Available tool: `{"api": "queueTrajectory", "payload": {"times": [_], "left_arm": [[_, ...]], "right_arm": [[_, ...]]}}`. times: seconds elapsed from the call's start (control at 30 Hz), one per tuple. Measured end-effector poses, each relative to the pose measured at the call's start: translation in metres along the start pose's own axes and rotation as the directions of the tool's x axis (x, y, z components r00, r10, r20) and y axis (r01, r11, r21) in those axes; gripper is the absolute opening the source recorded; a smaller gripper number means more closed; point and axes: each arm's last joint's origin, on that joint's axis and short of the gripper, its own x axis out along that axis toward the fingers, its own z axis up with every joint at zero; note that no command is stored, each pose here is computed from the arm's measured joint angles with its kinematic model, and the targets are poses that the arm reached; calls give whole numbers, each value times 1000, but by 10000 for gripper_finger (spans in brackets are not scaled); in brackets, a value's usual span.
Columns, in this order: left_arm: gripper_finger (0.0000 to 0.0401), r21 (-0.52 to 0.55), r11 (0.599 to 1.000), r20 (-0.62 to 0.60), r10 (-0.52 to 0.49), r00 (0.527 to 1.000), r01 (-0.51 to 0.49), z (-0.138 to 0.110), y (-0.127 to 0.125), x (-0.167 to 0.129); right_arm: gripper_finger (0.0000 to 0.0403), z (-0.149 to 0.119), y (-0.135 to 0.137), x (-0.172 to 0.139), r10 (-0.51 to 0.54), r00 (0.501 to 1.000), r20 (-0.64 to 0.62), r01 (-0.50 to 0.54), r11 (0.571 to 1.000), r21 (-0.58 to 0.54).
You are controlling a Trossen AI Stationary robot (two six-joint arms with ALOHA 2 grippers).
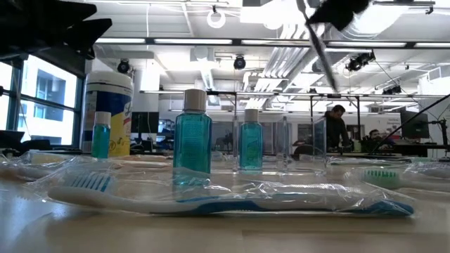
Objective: Pick & Place toothbrushing station
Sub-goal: Put the middle purple toothbrush into the transparent organizer
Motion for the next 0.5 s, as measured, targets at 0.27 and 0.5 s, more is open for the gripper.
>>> {"api": "queueTrajectory", "payload": {"times": [0.27,0.5], "left_arm": [[207,-44,999,-53,-4,999,2,-5,0,0],[207,-54,999,-57,-7,998,3,-6,0,0]], "right_arm": [[4,-20,12,14,229,914,334,-214,973,-83],[4,-60,10,15,230,784,577,-258,966,-35]]}}
